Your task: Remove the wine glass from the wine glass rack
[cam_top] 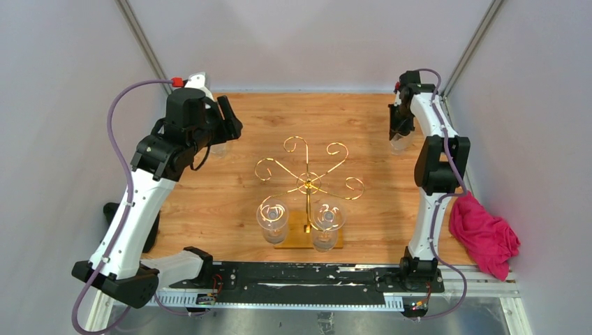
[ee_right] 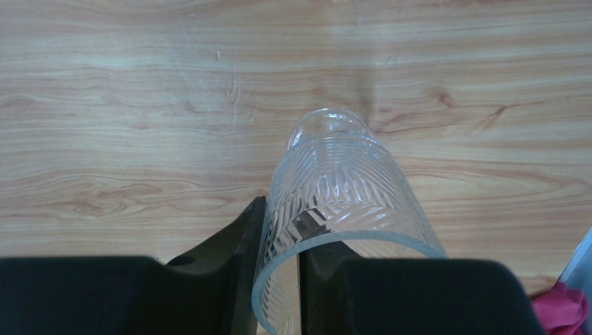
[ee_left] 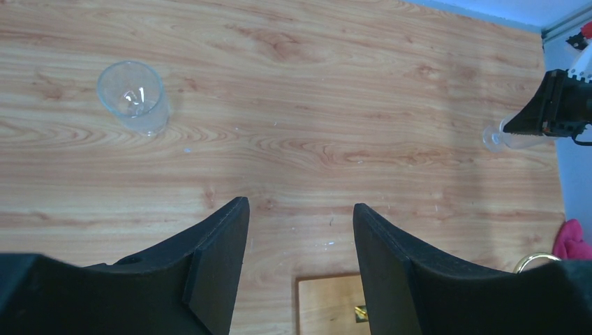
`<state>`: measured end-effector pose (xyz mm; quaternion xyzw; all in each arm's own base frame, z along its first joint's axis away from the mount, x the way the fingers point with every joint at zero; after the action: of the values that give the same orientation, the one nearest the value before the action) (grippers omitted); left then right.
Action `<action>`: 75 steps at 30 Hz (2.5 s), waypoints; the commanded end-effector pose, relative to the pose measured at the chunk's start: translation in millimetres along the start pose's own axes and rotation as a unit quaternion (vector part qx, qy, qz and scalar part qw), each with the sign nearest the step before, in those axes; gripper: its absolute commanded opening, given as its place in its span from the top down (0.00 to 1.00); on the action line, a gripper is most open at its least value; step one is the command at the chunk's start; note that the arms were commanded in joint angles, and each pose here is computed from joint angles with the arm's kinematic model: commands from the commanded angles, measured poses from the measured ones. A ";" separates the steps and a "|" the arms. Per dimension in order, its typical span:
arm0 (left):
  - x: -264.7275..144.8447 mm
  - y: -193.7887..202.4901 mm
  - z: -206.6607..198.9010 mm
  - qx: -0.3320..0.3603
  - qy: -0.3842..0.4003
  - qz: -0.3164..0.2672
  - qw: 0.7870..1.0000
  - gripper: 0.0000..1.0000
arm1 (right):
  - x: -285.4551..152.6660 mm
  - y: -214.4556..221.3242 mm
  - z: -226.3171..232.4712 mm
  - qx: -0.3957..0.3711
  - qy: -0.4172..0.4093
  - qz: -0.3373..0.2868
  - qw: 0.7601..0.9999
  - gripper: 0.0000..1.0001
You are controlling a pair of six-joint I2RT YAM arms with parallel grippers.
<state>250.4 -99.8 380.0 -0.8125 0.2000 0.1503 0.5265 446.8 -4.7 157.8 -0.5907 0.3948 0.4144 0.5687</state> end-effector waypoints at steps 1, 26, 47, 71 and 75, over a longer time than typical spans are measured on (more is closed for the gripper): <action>6.0 1.3 -0.8 0.002 0.000 -0.002 1.000 0.38 | 6.7 3.4 -6.7 -0.003 0.010 -0.004 1.000 1.00; 9.4 7.3 -2.9 -0.005 0.015 0.005 1.000 0.36 | -57.7 5.6 1.2 0.017 -0.006 -0.085 0.996 0.51; 2.7 8.4 -4.0 -0.013 0.029 -0.001 0.999 0.36 | -333.5 100.3 131.9 -0.126 -0.240 -0.417 0.867 0.53; -46.2 0.0 -3.2 -0.035 0.075 -0.047 0.995 0.34 | -328.4 197.9 266.4 -0.371 -0.268 -0.318 0.830 0.46; -47.5 0.1 -3.2 -0.035 0.077 -0.048 0.995 0.34 | -321.8 206.5 270.6 -0.380 -0.265 -0.305 0.832 0.46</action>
<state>211.0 -93.7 400.8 -0.8466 0.1940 0.0796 0.4892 137.7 256.3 397.7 -0.7031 -0.1761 0.4746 0.4994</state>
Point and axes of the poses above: each gripper's point midway between its finger pads, its own x axis out along the fingers, its own z axis along the line the jaws close on, y = z × x, the point moved 6 cm from there along -x, back along the fingers, and after that the axes turned 6 degrees about -x, right-handed, at the moved point
